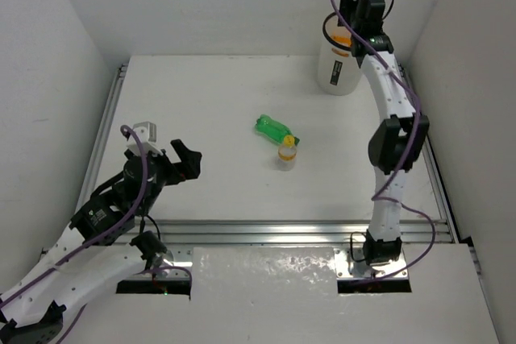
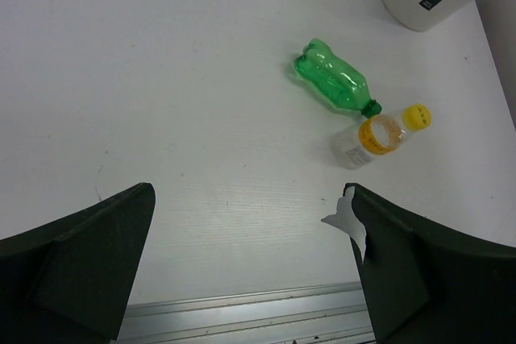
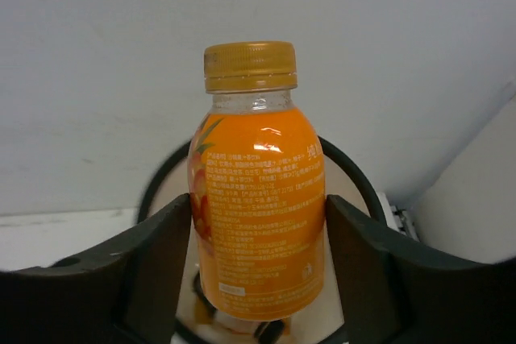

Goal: Put the plastic bottles in the bin

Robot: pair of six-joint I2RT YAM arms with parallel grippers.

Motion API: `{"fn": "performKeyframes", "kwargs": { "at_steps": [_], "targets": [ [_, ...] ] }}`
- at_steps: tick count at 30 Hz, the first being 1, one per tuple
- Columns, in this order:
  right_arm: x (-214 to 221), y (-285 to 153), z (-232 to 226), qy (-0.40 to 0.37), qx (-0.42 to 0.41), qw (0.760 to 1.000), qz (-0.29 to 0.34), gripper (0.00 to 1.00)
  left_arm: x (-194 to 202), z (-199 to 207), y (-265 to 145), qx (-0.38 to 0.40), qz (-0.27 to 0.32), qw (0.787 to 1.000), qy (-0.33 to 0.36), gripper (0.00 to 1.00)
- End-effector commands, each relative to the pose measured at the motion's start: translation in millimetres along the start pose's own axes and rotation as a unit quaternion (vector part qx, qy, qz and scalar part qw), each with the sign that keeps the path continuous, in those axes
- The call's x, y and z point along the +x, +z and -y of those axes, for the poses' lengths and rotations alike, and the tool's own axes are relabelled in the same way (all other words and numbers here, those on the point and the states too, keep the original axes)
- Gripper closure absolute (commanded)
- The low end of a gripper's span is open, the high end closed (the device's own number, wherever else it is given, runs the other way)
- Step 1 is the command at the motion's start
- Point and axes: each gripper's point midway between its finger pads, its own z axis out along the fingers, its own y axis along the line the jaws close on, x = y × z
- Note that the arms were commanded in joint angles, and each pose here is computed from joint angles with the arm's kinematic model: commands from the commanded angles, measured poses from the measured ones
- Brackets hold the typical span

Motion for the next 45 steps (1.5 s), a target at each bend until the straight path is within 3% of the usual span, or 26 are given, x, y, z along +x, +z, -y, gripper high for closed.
{"fn": "performKeyframes", "kwargs": {
  "at_steps": [1, 2, 6, 7, 9, 10, 11, 12, 13, 14, 16, 17, 18, 23, 35, 39, 41, 42, 44, 45],
  "targets": [
    [-2.9, 16.8, 5.9, -0.017, 0.012, 1.000, 0.006, 0.31, -5.1, 11.2, 4.0, 0.021, 0.007, 1.000, 0.004, 0.00],
    [-10.0, 17.1, 1.4, -0.011, -0.001, 1.000, 0.017, 0.01, -3.9, 11.3, 5.5, 0.020, 0.004, 1.000, 0.007, 0.00],
    [-34.0, -2.6, -10.0, 0.018, -0.044, 0.998, 0.027, 0.01, -3.4, 11.9, 8.0, 0.021, 0.001, 1.000, 0.011, 0.00],
    [-60.9, -25.2, -14.4, 0.026, -0.065, 0.997, 0.043, 0.01, -4.7, 11.4, 9.0, 0.020, 0.003, 1.000, 0.011, 0.00],
    [-37.7, -52.9, -38.2, 0.036, -0.120, 0.992, -0.007, 0.01, -4.5, 11.8, 12.2, 0.022, 0.000, 1.000, 0.013, 0.00],
    [-62.6, -91.3, -49.3, 0.041, -0.143, 0.989, 0.005, 0.01, -6.8, 11.3, 14.3, 0.025, 0.000, 1.000, 0.012, 0.00],
    [-10.4, -106.9, -64.8, 0.033, -0.164, 0.984, -0.060, 0.01, -7.4, 10.9, 15.5, 0.026, -0.001, 1.000, 0.011, 0.00],
    [3.0, -125.3, -73.9, 0.032, -0.175, 0.981, -0.079, 0.01, -6.8, 11.2, 16.7, 0.029, -0.003, 1.000, 0.011, 0.00],
    [-10.4, -165.3, -88.0, 0.041, -0.202, 0.976, -0.068, 0.01, -10.0, 7.6, 17.5, 0.023, 0.001, 1.000, 0.008, 0.00],
    [47.2, -182.6, -99.9, 0.038, -0.213, 0.969, -0.117, 0.01, -10.5, 6.3, 17.4, 0.021, 0.003, 1.000, 0.008, 0.00],
    [48.5, -235.6, -122.4, 0.063, -0.259, 0.959, -0.092, 0.01, -14.4, 5.5, 14.6, 0.024, 0.014, 1.000, 0.001, 0.00],
    [104.2, -252.7, -127.4, 0.058, -0.266, 0.953, -0.135, 0.01, -14.6, 4.9, 13.6, 0.026, 0.016, 1.000, 0.000, 0.00],
    [103.5, -263.9, -139.7, 0.060, -0.276, 0.953, -0.112, 0.01, -14.8, 5.7, 12.5, 0.031, 0.018, 0.999, -0.002, 0.00],
    [163.9, -295.9, -159.9, 0.070, -0.323, 0.934, -0.134, 0.01, -13.6, 10.4, 11.7, 0.044, 0.015, 0.999, 0.002, 0.00],
    [224.6, -310.3, -187.7, 0.028, -0.360, 0.910, -0.201, 0.01, -14.2, 9.9, 10.7, 0.045, 0.017, 0.999, 0.002, 0.00],
    [237.9, -314.1, -197.2, 0.023, -0.370, 0.903, -0.217, 0.09, -13.5, 10.6, 10.9, 0.046, 0.015, 0.999, 0.003, 0.00],
    [241.1, -317.0, -207.2, 0.013, -0.382, 0.898, -0.216, 0.23, -14.3, 11.1, 10.3, 0.048, 0.016, 0.999, 0.003, 0.00],
    [241.5, -316.3, -209.7, 0.003, -0.383, 0.899, -0.212, 0.41, -13.7, 10.8, 10.5, 0.048, 0.015, 0.999, 0.003, 0.00],
    [238.4, -314.3, -212.3, -0.008, -0.377, 0.903, -0.208, 0.56, -13.6, 10.9, 10.5, 0.049, 0.016, 0.999, 0.004, 0.00],
    [229.4, -312.8, -214.1, -0.007, -0.377, 0.904, -0.202, 0.72, -13.6, 10.9, 10.5, 0.049, 0.016, 0.999, 0.004, 0.00]
  ]
}}
